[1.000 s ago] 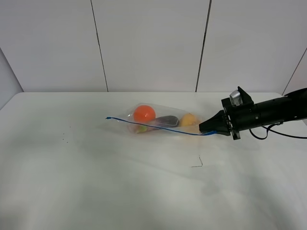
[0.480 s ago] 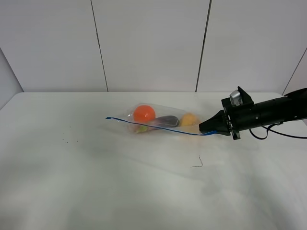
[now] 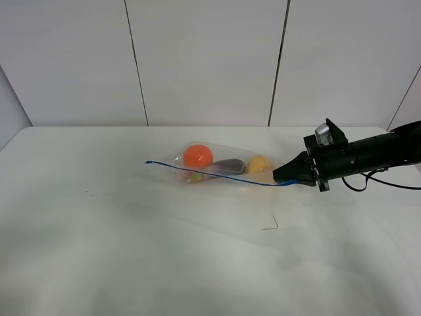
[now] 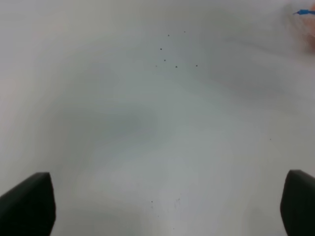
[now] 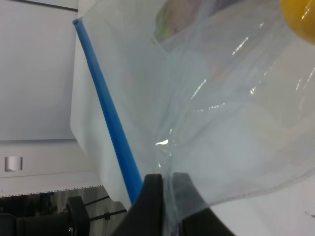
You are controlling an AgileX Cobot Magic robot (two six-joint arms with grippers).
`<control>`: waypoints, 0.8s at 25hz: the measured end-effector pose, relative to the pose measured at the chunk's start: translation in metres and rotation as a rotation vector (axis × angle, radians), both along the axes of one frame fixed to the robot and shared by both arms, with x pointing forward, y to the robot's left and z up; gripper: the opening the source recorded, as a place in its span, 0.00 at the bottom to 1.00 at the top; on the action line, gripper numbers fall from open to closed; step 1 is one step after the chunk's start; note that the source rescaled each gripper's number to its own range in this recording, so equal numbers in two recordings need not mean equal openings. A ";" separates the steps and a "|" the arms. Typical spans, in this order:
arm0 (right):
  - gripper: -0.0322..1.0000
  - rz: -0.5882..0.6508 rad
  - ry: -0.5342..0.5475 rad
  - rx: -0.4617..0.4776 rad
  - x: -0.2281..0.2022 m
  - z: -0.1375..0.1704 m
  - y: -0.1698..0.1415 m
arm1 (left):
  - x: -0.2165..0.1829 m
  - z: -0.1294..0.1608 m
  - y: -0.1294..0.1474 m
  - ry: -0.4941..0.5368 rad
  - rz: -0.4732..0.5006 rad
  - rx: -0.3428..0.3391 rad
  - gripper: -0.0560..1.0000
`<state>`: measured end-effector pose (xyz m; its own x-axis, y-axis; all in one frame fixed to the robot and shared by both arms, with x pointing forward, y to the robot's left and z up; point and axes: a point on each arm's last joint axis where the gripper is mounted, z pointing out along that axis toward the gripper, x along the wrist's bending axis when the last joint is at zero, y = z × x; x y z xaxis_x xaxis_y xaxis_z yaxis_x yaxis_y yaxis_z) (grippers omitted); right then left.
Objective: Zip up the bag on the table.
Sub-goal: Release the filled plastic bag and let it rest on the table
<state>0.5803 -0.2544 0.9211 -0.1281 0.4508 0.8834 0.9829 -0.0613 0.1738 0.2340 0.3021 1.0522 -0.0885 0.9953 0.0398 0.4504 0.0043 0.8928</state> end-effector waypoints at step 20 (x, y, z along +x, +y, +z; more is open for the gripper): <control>0.03 0.000 -0.001 0.000 0.000 0.000 0.000 | 0.000 0.000 0.000 0.001 0.002 -0.005 0.99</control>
